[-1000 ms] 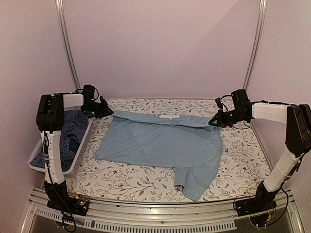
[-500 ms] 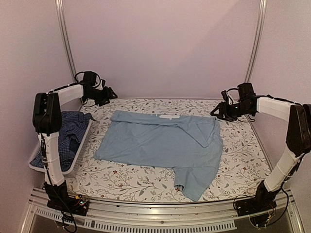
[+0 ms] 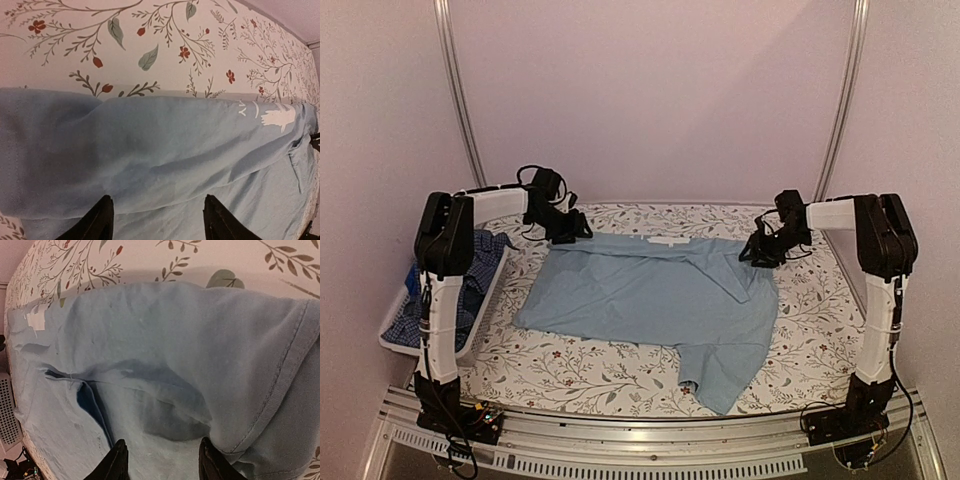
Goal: Fold and stack the mixed laundry pile
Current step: Pick up the 1/3-folded T-shirt from the center of the board.
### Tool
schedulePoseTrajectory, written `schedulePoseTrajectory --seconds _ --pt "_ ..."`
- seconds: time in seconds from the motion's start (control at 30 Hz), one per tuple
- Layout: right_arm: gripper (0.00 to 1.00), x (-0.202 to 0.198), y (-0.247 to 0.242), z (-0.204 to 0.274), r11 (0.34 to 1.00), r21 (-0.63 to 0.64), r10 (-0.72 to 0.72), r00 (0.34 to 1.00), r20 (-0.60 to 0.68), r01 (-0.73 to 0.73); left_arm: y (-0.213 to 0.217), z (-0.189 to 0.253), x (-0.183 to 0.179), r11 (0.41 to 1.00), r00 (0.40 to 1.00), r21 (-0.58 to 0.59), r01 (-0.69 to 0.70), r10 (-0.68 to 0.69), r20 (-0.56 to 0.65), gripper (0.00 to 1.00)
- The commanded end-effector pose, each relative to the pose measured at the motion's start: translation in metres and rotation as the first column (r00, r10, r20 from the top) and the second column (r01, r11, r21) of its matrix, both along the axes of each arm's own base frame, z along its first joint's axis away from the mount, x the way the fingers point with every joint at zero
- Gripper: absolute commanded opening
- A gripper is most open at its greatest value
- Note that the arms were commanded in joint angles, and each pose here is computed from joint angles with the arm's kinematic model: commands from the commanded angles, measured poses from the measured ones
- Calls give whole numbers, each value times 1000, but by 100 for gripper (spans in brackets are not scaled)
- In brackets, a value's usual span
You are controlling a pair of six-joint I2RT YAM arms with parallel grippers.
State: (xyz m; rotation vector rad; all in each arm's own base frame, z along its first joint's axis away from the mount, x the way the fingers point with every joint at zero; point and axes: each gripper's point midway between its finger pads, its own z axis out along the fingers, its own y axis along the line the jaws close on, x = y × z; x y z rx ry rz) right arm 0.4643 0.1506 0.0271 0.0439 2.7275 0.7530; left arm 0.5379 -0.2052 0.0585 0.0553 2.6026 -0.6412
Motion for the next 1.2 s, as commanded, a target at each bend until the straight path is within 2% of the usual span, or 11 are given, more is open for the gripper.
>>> schedulePoseTrajectory --seconds 0.0,0.27,0.37,0.47,0.53,0.57,0.7,0.83,0.9,1.0,1.17 --pt "47 12 -28 -33 991 -111 -78 995 -68 70 -2 -14 -20 999 998 29 31 -30 -53 61" --pt "47 81 -84 -36 960 -233 -165 986 -10 158 -18 -8 -47 995 993 25 98 -96 -61 68" --pt "48 125 -75 -8 975 -167 -135 988 69 145 -24 -3 -57 989 990 46 139 -137 -46 69" --pt "51 130 -57 3 994 -76 -80 995 63 85 -33 8 -69 982 983 51 184 -183 -22 69" --pt "53 118 -51 18 997 -38 -62 996 70 65 -48 24 -77 968 968 47 245 -247 36 69" --pt "56 111 -49 50 998 -20 -60 991 119 63 -60 33 -83 955 953 53 290 -294 77 69" --pt "67 57 -66 94 993 -18 -110 981 162 115 -116 56 -115 876 852 111 469 -482 203 73" --pt "66 -10 -99 79 979 -21 -202 978 59 203 -162 44 -145 819 796 136 557 -574 193 71" --pt "63 -37 -100 71 979 -21 -203 979 33 204 -167 25 -153 829 819 162 535 -556 140 69" --pt "59 -68 -88 68 984 36 -175 984 21 174 -166 4 -164 858 859 111 502 -510 55 62" --pt "54 -95 -69 53 988 83 -130 992 -9 130 -149 -30 -182 879 890 139 456 -454 -50 55"
